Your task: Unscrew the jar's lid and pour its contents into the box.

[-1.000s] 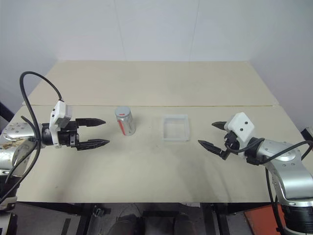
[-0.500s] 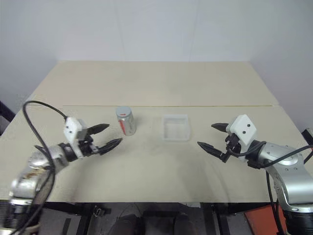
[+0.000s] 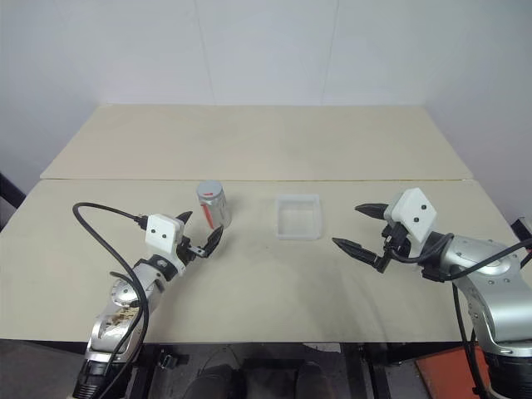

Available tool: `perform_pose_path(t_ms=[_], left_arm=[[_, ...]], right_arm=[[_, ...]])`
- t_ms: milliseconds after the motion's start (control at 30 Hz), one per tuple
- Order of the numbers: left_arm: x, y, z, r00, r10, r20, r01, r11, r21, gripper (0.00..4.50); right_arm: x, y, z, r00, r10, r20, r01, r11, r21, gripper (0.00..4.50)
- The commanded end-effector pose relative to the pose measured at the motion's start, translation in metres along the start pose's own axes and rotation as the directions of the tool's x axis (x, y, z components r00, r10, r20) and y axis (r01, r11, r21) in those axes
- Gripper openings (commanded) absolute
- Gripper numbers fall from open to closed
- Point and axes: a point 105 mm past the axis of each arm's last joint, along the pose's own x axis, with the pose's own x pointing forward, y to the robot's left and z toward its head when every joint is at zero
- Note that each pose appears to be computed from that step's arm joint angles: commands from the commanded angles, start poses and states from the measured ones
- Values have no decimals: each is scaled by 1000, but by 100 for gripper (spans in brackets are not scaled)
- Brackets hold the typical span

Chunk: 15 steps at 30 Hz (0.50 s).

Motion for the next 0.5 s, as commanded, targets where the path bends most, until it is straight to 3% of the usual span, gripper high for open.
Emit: perform_pose_path(t_ms=[33,500], left_arm=[[8,4,17,997,28,75,-30,999,31,446],[34,-1,14,996,15,90,-18,999,34,446]], right_arm=[[-3,-1,12,1000,10,25,-9,999,-34,450],[-6,-6,14,1000,6,12,-6,999,-53,450]])
